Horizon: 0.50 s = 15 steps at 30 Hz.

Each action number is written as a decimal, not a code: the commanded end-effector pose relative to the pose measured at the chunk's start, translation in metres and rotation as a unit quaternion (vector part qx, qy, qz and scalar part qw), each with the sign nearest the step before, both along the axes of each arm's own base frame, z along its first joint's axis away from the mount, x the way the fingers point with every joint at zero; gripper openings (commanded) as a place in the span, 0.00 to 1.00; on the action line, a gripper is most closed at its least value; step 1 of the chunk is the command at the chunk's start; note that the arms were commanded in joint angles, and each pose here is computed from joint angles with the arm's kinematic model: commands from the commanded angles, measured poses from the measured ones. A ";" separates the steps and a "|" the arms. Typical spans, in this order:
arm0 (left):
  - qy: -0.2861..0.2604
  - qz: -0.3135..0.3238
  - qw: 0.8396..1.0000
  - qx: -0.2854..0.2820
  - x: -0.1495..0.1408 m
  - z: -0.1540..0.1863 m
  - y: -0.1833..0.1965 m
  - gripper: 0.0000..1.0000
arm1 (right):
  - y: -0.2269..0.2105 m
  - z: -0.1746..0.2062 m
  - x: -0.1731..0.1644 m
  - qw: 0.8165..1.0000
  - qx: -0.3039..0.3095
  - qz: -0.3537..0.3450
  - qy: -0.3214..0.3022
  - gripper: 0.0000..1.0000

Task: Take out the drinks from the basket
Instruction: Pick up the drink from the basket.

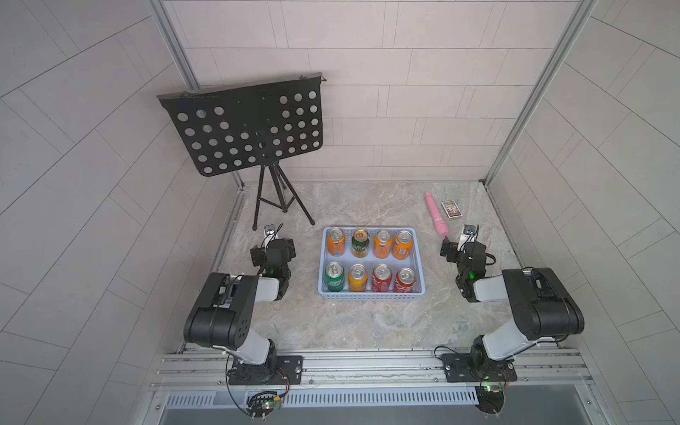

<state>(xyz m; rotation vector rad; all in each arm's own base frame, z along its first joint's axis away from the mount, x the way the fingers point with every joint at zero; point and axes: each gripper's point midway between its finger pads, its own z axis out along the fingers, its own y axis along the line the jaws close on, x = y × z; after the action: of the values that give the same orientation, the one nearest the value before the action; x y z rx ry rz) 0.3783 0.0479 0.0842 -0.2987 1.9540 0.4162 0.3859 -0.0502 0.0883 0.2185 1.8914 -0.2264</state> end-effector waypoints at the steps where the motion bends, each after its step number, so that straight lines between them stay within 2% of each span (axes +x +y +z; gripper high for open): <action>1: -0.007 -0.001 1.000 -0.003 0.005 0.007 0.000 1.00 | 0.001 0.004 0.001 1.000 0.001 0.002 -0.006 1.00; 15: -0.006 -0.007 1.000 -0.013 0.006 0.007 0.001 1.00 | 0.001 0.004 0.002 1.000 0.000 0.002 -0.005 1.00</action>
<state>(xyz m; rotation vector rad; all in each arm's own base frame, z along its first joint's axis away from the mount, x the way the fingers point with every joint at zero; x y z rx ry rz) 0.3786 0.0491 0.0812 -0.2938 1.9687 0.3974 0.3859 -0.0501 0.0883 0.2182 1.8914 -0.2261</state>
